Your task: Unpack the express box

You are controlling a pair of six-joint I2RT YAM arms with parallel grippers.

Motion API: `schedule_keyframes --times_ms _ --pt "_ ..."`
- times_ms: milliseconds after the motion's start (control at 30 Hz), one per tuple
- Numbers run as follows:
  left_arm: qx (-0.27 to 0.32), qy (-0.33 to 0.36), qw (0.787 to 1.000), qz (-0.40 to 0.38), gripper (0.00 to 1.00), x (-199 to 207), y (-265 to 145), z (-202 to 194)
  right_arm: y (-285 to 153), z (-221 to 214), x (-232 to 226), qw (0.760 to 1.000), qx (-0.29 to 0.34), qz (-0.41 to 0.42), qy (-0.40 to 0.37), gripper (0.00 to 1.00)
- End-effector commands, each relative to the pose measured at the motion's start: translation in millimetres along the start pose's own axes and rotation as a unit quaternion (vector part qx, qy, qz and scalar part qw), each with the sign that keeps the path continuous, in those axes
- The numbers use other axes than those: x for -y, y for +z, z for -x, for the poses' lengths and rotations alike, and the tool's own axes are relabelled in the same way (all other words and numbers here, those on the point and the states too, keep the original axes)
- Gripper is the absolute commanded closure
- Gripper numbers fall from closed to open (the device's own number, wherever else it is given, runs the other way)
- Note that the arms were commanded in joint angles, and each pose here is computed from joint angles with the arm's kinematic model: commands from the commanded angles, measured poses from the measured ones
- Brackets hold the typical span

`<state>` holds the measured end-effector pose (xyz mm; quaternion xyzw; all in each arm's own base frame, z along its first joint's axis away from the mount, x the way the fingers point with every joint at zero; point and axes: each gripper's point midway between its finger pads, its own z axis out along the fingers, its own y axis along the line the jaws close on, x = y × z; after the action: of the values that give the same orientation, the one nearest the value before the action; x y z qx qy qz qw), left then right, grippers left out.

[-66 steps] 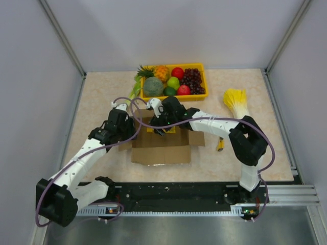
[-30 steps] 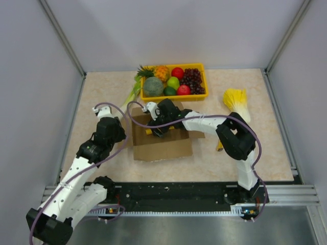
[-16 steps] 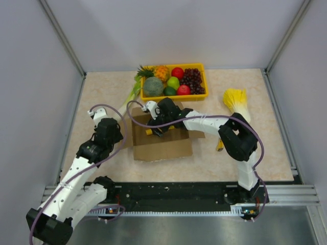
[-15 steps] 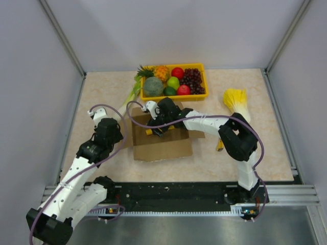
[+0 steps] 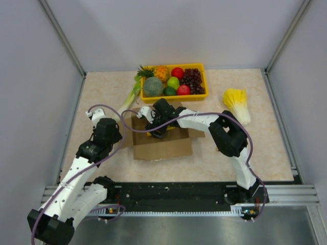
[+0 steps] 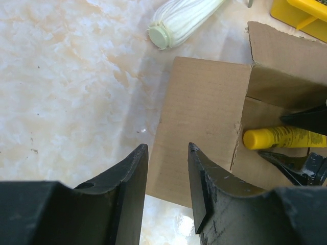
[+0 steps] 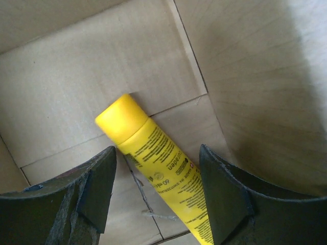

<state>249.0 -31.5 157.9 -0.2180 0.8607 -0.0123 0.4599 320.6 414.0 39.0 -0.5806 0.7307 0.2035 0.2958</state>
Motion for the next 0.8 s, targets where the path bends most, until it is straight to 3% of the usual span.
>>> schedule_keyframes --times_ms 0,100,200,233,333,400,767 --pt "0.005 -0.006 1.000 -0.007 0.58 2.0 2.3 2.6 2.5 8.6 -0.1 1.000 0.003 0.007 -0.019 0.36" --pt "0.002 -0.006 1.000 -0.009 0.58 3.0 2.8 2.1 6.7 4.8 4.5 1.000 -0.006 -0.006 -0.013 0.38" --pt "0.004 -0.006 1.000 -0.009 0.58 2.4 2.3 3.2 6.6 5.8 9.2 1.000 -0.007 -0.022 -0.006 0.51" --pt "0.003 -0.006 1.000 -0.008 0.58 2.1 2.5 2.6 6.1 7.9 9.2 1.000 -0.004 -0.023 -0.007 0.60" --pt "0.007 -0.008 1.000 -0.009 0.59 1.9 1.4 4.5 -0.1 13.2 9.9 0.999 0.005 -0.031 -0.005 0.74" --pt "0.007 -0.009 1.000 -0.009 0.59 1.7 1.2 4.5 -3.4 19.9 9.1 0.999 0.018 -0.035 -0.005 0.80" --pt "0.007 -0.009 1.000 -0.018 0.59 3.2 -0.5 3.7 -48.3 64.2 4.5 0.995 0.093 -0.044 0.010 0.87"
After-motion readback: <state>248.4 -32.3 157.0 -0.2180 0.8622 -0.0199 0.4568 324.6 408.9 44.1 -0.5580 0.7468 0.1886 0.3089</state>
